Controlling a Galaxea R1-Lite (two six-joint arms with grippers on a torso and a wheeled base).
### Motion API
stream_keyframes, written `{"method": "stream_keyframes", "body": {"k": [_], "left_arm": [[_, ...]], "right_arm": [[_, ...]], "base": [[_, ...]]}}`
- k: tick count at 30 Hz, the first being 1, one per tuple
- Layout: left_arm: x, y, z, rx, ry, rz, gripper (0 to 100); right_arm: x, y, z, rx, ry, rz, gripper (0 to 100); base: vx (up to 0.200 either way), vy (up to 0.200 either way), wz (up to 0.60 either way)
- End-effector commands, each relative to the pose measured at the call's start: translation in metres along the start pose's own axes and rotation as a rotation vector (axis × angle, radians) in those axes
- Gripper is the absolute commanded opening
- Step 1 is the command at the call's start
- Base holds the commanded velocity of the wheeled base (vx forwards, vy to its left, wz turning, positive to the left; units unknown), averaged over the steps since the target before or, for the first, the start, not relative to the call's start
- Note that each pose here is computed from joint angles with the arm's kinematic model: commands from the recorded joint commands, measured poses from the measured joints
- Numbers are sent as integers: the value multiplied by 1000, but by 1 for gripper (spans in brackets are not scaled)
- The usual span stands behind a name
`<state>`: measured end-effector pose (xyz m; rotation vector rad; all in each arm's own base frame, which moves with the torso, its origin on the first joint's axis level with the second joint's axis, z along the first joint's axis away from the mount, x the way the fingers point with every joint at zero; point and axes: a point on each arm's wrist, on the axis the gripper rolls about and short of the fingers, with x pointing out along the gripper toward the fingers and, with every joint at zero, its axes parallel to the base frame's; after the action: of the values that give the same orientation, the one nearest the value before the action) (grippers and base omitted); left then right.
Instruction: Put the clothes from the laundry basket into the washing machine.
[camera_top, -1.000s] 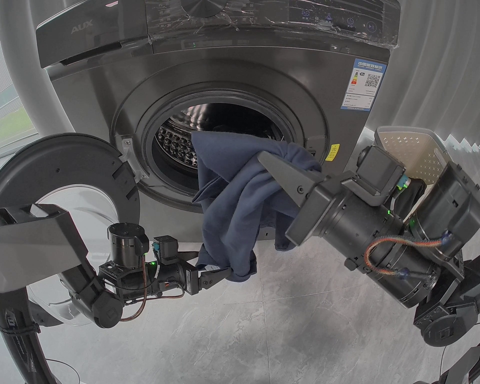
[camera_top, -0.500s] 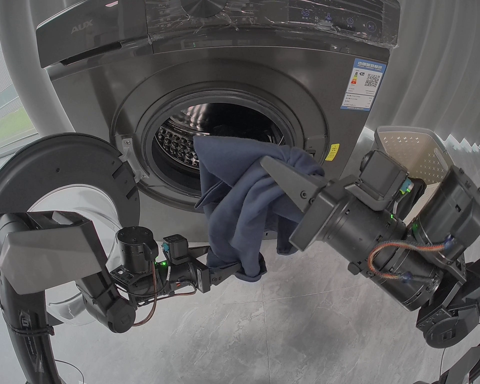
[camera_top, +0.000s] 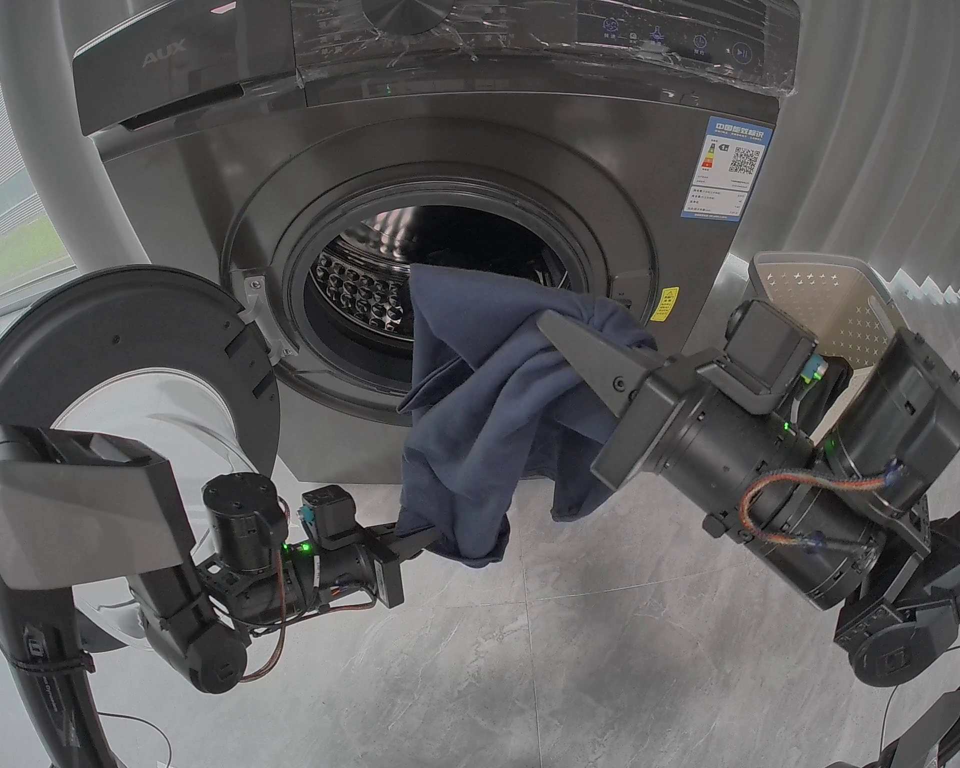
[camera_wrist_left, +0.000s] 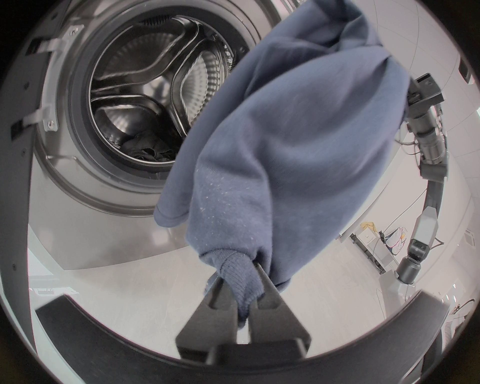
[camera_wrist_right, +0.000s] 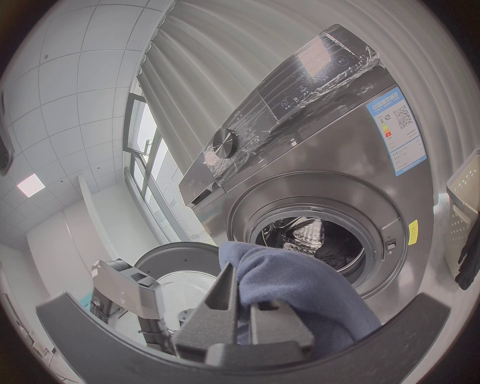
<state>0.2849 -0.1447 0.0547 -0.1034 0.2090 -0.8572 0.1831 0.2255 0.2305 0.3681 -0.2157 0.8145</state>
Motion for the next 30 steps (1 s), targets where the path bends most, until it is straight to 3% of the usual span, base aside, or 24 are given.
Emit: {"method": "stream_keyframes", "body": {"k": [1, 5, 6, 7, 8, 9, 11, 20, 29, 30], "left_arm": [[-42, -30, 24, 27, -52, -33, 0], [-67, -58, 41, 52, -106, -92, 0], [-67, -58, 41, 52, -106, -92, 0], [-77, -69, 48, 53, -137, -114, 0], [-77, -69, 48, 53, -137, -114, 0], [-86, -80, 54, 58, -169, -121, 0], [-92, -86, 60, 63, -205, -111, 0], [-92, -87, 80, 78, -296, -102, 0], [-91, -94, 91, 77, -345, -134, 0], [-91, -94, 92, 78, -350, -134, 0]], "right_arm": [[-1, -15, -2, -17, 11, -47, 0], [-1, -20, -3, -18, 17, -62, 0], [-1, -20, -3, -18, 17, -62, 0], [-1, -21, -4, -18, 19, -64, 0], [-1, -21, -4, -18, 19, -64, 0], [-2, -22, -8, -18, 39, -67, 0], [-3, -24, -15, -18, 61, -72, 0], [4, -47, -43, -36, 130, -123, 0], [9, -50, -54, -40, 150, -126, 0], [9, -50, -54, -39, 151, -125, 100]], "base": [[0, 0, 0], [0, 0, 0], [0, 0, 0], [0, 0, 0], [0, 0, 0], [0, 0, 0], [0, 0, 0], [0, 0, 0], [0, 0, 0], [0, 0, 0]]}}
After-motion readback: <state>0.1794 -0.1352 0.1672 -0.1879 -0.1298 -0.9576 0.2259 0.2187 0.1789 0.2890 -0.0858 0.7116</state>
